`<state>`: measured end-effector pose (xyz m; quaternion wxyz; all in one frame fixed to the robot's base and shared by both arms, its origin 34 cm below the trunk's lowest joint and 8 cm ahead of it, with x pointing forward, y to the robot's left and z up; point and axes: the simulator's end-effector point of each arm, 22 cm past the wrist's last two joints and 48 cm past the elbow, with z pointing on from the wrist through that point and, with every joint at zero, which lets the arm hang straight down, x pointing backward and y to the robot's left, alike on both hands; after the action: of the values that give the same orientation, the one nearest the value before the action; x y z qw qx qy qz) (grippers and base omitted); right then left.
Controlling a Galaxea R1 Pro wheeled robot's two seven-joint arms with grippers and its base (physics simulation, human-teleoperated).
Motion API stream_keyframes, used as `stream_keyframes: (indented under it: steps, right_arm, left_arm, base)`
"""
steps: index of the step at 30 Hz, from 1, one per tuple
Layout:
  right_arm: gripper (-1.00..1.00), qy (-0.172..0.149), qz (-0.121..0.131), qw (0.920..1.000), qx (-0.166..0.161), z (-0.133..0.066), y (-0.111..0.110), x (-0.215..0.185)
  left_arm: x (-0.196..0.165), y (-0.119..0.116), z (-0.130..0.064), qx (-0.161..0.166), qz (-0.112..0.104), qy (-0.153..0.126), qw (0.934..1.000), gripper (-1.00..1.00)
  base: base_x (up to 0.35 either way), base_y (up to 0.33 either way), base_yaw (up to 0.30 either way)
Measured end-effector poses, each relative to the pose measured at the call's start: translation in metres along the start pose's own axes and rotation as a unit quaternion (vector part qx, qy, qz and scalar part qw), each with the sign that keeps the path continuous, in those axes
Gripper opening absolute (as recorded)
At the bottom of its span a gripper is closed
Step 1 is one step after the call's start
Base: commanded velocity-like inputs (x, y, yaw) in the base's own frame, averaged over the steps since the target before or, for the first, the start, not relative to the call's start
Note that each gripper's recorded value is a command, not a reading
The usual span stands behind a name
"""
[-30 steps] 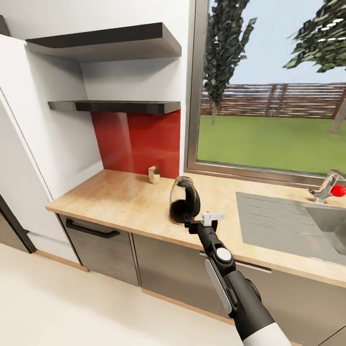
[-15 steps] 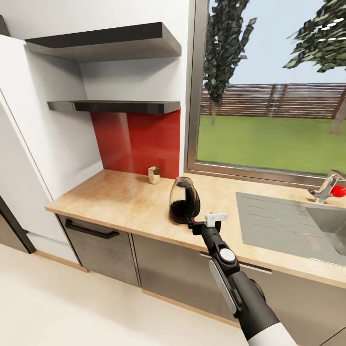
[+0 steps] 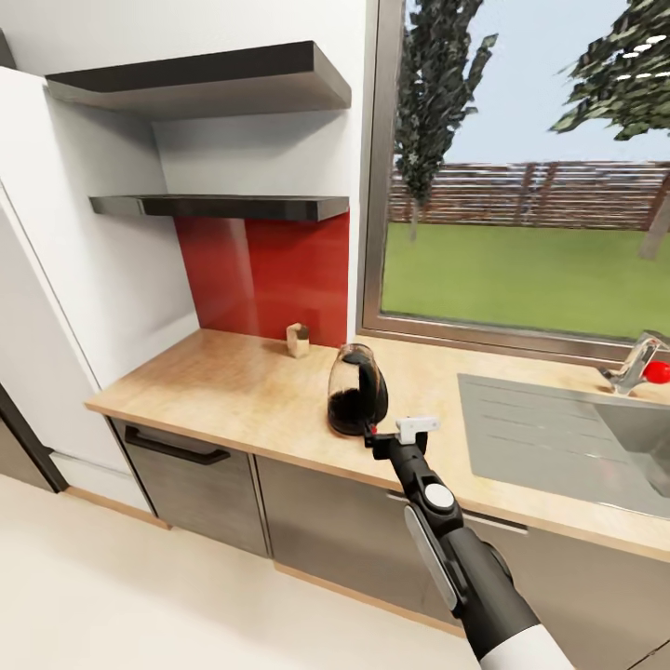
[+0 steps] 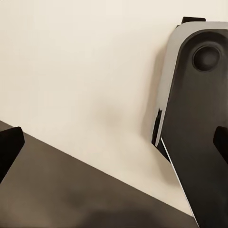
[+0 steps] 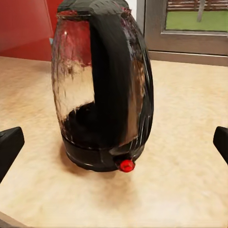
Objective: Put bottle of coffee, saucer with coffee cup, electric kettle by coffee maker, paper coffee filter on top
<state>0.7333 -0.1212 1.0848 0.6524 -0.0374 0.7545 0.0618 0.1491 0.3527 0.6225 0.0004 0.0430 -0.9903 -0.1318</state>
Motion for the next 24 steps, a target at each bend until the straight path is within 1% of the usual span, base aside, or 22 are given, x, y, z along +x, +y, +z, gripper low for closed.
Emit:
stream_keyframes:
  steps: [4, 9, 11, 15, 18, 24]
  right_arm:
    - [1.0, 0.001, 0.0, 1.0, 0.0, 0.0, 0.0, 0.001]
    - [1.0, 0.001, -0.001, 1.0, 0.0, 0.0, 0.0, 0.001]
    - [1.0, 0.007, -0.002, 1.0, 0.0, 0.0, 0.0, 0.007]
    - [1.0, 0.023, -0.003, 0.9997, 0.002, 0.002, -0.002, 0.022]
    - [1.0, 0.026, -0.003, 0.9997, 0.002, 0.002, -0.002, 0.025]
    - [1.0, 0.026, -0.003, 0.9996, 0.002, 0.002, -0.002, 0.026]
  left_arm:
    - [0.0, 0.0, 0.0, 0.0, 0.0, 0.0, 1.0, 1.0]
    - [0.0, 0.0, 0.0, 0.0, 0.0, 0.0, 1.0, 1.0]
    - [0.0, 0.0, 0.0, 0.0, 0.0, 0.0, 1.0, 1.0]
    - [-0.001, -0.001, 0.0, 0.001, 0.0, -0.001, 1.0, 1.0]
    - [-0.002, -0.001, 0.0, 0.001, 0.0, -0.002, 1.0, 1.0]
    - [-0.002, -0.001, 0.0, 0.001, 0.0, -0.002, 1.0, 1.0]
  base:
    - [0.158, 0.008, 0.0]
    - [0.271, 0.083, 0.0]
    - [0.184, 0.055, 0.0]
    - [0.05, 0.014, 0.0]
    - [0.118, 0.001, 0.0]
    - [0.02, 0.0, 0.0]
